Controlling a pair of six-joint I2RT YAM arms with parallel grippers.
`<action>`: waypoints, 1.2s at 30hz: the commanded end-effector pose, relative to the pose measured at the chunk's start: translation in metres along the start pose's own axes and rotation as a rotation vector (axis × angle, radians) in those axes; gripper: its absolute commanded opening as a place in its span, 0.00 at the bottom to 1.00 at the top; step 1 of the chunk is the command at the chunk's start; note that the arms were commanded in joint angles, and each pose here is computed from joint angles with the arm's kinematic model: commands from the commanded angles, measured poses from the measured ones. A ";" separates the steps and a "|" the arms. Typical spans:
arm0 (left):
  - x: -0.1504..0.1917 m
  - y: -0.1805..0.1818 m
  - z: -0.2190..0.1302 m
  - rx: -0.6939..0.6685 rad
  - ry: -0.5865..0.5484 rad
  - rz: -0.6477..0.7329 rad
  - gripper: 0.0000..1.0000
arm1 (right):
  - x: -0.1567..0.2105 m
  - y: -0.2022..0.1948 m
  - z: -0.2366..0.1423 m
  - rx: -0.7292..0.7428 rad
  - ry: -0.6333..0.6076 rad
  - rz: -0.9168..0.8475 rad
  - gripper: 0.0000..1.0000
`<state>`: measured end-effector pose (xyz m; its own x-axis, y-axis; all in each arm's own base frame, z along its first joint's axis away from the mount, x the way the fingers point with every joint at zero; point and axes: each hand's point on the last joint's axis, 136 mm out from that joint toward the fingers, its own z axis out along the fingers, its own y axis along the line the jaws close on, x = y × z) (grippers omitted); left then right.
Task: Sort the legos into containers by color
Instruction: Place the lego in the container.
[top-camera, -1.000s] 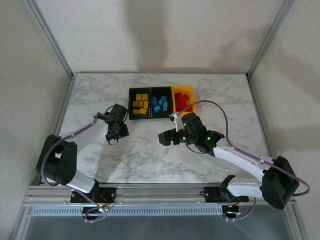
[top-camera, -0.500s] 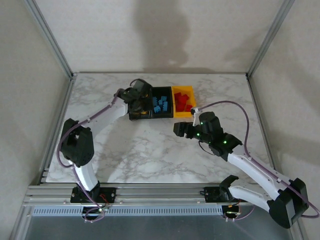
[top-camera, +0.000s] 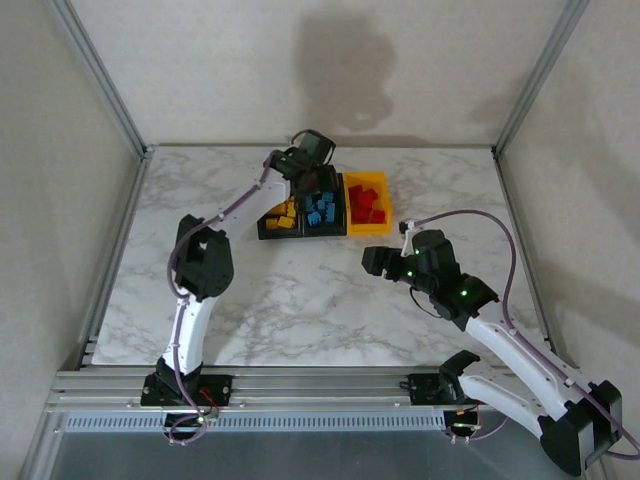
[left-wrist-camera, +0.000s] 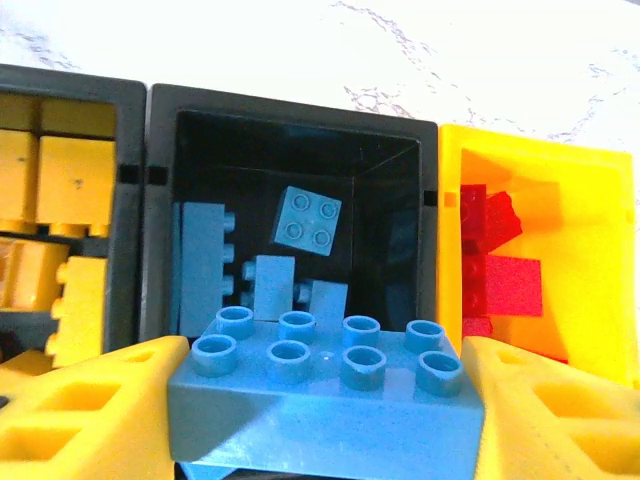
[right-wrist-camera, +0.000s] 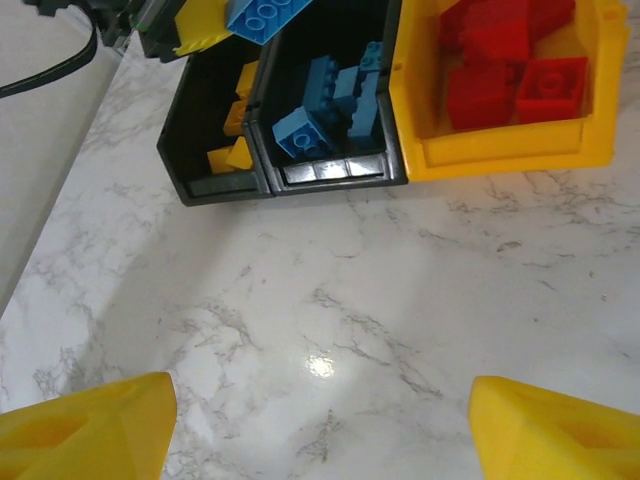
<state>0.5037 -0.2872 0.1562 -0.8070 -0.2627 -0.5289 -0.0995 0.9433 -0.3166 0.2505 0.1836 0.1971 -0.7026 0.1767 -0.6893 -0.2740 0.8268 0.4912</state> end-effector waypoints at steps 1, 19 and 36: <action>0.013 -0.003 0.019 -0.018 0.062 -0.001 0.53 | 0.003 -0.009 -0.005 0.032 -0.001 0.014 0.77; 0.010 0.005 0.053 -0.079 0.053 -0.029 0.70 | 0.001 -0.013 -0.015 0.025 -0.027 0.018 0.77; -0.014 -0.024 -0.019 0.044 -0.034 -0.016 0.79 | -0.011 -0.015 -0.013 0.057 -0.050 0.005 0.84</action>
<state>0.5194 -0.3002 0.1163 -0.8332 -0.2713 -0.4819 -0.1401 0.9465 -0.2908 0.2456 0.1675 0.1978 -0.6923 0.1989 -0.6937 -0.2467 0.8381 0.4865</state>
